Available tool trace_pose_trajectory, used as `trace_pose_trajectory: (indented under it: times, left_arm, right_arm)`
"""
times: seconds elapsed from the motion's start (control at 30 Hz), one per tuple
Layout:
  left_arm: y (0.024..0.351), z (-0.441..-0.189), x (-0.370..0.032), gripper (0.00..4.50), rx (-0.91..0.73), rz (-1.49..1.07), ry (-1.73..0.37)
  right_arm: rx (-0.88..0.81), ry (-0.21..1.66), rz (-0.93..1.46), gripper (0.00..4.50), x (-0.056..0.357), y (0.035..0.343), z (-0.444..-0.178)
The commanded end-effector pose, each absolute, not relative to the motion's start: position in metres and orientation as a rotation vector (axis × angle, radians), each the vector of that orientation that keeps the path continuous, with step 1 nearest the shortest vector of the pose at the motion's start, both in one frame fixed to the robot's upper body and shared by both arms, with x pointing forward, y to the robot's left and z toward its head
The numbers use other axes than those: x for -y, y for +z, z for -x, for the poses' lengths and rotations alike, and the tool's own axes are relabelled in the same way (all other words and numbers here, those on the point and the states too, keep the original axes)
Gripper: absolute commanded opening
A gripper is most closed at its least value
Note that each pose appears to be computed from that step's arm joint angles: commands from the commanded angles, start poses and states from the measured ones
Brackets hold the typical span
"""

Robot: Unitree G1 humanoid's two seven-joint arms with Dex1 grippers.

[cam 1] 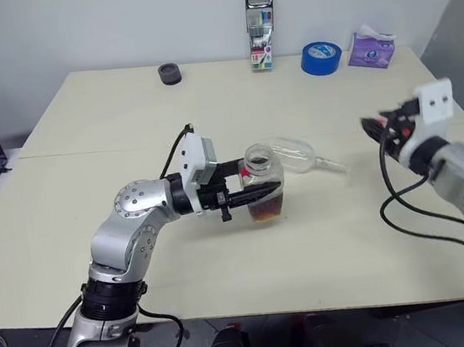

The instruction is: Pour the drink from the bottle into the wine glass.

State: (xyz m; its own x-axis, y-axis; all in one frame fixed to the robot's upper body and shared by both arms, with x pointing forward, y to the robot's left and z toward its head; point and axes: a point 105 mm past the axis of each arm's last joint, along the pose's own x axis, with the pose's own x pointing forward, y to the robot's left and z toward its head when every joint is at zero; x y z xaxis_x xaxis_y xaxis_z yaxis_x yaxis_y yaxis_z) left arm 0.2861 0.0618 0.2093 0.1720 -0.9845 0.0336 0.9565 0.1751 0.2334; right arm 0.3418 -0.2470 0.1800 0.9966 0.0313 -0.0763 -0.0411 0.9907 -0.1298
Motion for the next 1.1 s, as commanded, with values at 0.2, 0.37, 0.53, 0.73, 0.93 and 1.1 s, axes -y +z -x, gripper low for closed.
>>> trace_pose_trajectory:
  times: [0.2,0.37,0.53,0.73,0.93,1.1]
  left_arm:
    - [0.224,-0.282,-0.053,1.88,0.272,-0.191,-1.417]
    - [0.225,-0.282,-0.054,1.88,0.278,-0.199,-1.412]
    - [0.225,-0.281,-0.056,1.88,0.273,-0.205,-1.406]
    - [0.224,-0.282,-0.057,1.88,0.272,-0.206,-1.400]
    - [0.225,-0.284,-0.059,1.88,0.275,-0.206,-1.385]
    - [0.230,-0.289,-0.064,1.88,0.283,-0.200,-1.335]
  right_arm:
    - [-0.149,-0.128,0.032,1.78,0.263,0.120,-0.341]
    - [-0.216,-0.188,-0.053,1.78,0.265,0.091,-0.341]
    - [-0.191,-0.180,-0.028,3.41,0.264,0.095,-0.344]
    - [-0.151,-0.166,0.015,4.48,0.262,0.110,-0.346]
    - [0.096,-0.003,0.117,4.48,0.237,0.187,-0.349]
    - [0.207,0.399,0.164,4.48,0.179,0.236,-0.339]
